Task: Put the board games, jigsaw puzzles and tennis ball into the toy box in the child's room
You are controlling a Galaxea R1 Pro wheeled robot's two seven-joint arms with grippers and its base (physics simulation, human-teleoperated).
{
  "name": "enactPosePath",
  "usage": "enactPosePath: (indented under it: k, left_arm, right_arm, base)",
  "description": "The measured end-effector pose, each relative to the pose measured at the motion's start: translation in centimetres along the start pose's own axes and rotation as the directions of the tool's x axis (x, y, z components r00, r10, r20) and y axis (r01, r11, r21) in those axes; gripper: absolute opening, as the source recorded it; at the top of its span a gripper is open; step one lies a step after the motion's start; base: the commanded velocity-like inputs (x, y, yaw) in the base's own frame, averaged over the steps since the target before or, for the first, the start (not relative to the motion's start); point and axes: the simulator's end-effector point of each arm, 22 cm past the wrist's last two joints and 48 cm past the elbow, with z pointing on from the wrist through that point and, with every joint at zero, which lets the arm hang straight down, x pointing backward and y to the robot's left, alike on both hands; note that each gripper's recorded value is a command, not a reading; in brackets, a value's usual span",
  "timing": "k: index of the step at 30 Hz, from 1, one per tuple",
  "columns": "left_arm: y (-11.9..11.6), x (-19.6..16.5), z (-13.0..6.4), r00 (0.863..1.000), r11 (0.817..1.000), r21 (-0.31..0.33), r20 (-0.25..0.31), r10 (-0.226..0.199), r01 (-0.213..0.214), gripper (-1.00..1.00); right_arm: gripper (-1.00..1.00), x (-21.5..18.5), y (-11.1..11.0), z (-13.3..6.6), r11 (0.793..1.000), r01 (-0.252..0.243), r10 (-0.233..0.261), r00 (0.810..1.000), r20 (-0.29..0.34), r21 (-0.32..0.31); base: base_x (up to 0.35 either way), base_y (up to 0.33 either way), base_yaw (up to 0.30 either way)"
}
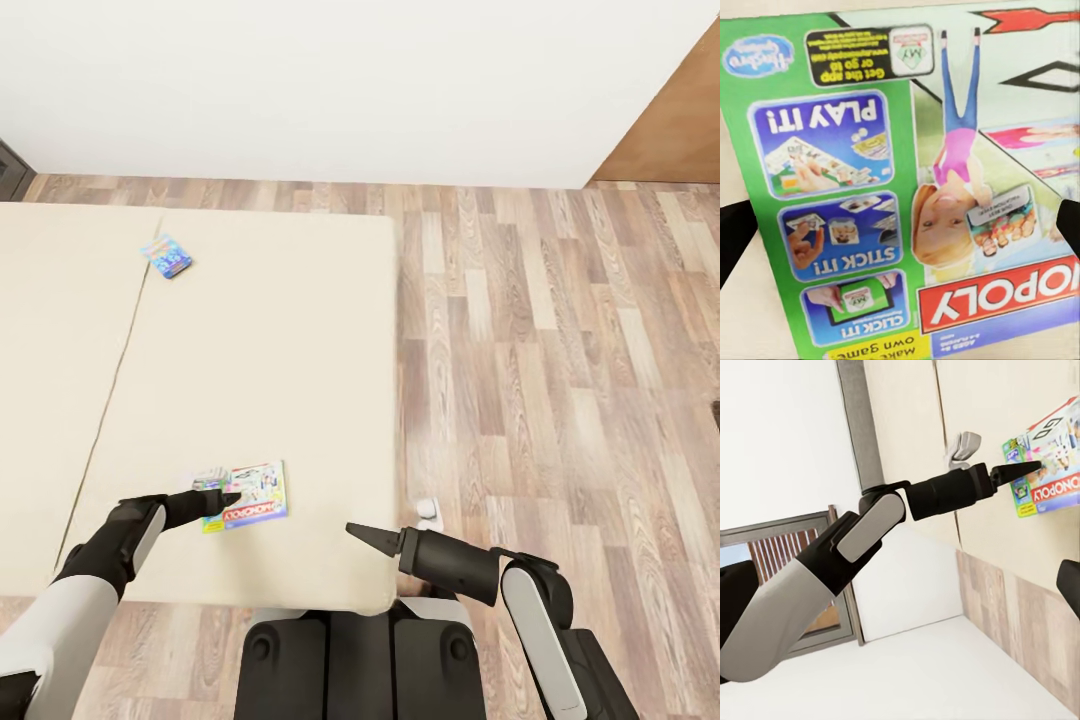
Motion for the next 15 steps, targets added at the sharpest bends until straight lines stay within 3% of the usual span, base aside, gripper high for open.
enactPosePath:
  k: [15]
  left_arm:
    - [-0.57, 0.10, 0.17, 1.000, 1.000, 0.008, -0.001, -0.001, 0.001, 1.00]
  right_arm:
    - [1.00, 0.03, 0.00, 0.02, 1.000, 0.000, 0.000, 1.000, -0.001, 0.000]
  base:
    - [0.000, -0.170, 0.000]
